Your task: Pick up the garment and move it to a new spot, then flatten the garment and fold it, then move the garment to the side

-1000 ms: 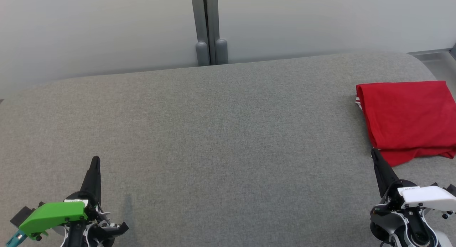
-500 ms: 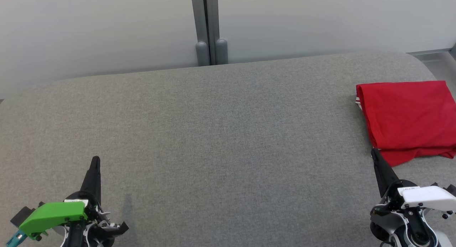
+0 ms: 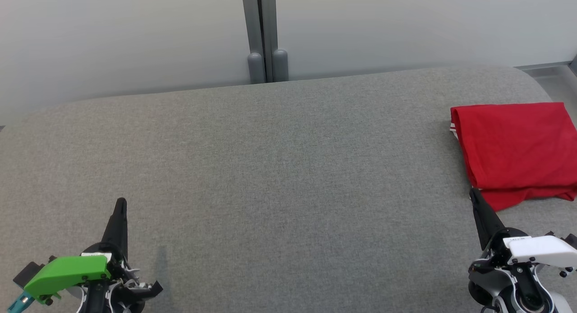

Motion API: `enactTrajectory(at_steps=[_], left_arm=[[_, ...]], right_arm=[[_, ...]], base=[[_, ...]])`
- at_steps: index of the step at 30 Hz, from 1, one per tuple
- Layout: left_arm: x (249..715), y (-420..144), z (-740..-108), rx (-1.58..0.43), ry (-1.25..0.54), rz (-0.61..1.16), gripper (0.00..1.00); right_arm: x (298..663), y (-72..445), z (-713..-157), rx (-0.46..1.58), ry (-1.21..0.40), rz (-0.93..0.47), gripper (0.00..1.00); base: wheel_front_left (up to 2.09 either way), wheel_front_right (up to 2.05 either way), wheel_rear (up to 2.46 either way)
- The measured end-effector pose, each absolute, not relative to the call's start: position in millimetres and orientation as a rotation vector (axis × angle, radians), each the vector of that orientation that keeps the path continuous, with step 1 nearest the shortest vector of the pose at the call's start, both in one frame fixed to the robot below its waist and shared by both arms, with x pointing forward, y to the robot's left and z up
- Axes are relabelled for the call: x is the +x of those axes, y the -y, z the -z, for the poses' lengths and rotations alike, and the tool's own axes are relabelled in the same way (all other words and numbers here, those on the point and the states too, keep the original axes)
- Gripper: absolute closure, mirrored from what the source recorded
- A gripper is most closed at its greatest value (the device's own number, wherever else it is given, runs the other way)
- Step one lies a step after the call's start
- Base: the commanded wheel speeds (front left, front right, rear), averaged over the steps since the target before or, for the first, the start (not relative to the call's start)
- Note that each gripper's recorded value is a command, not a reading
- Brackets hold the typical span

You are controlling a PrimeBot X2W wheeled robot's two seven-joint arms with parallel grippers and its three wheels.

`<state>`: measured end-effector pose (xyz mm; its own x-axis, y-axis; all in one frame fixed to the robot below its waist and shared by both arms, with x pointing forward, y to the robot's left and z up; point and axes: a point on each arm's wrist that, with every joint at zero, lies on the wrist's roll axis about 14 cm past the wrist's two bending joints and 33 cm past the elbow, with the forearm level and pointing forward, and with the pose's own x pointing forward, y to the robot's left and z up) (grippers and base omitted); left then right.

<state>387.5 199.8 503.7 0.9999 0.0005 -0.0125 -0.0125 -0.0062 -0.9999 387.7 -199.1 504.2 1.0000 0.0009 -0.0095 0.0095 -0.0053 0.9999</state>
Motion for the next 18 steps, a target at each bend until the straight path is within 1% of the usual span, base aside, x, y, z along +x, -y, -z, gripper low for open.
enactTrajectory(at_steps=[18], left_arm=[[387.5, -199.8, -503.7, -1.577, -0.01, -0.01, 1.0]], right_arm=[[387.7, 199.1, -504.1, 1.576, -0.008, 0.007, 1.0]], base=[[0.0, 0.0, 0.0]])
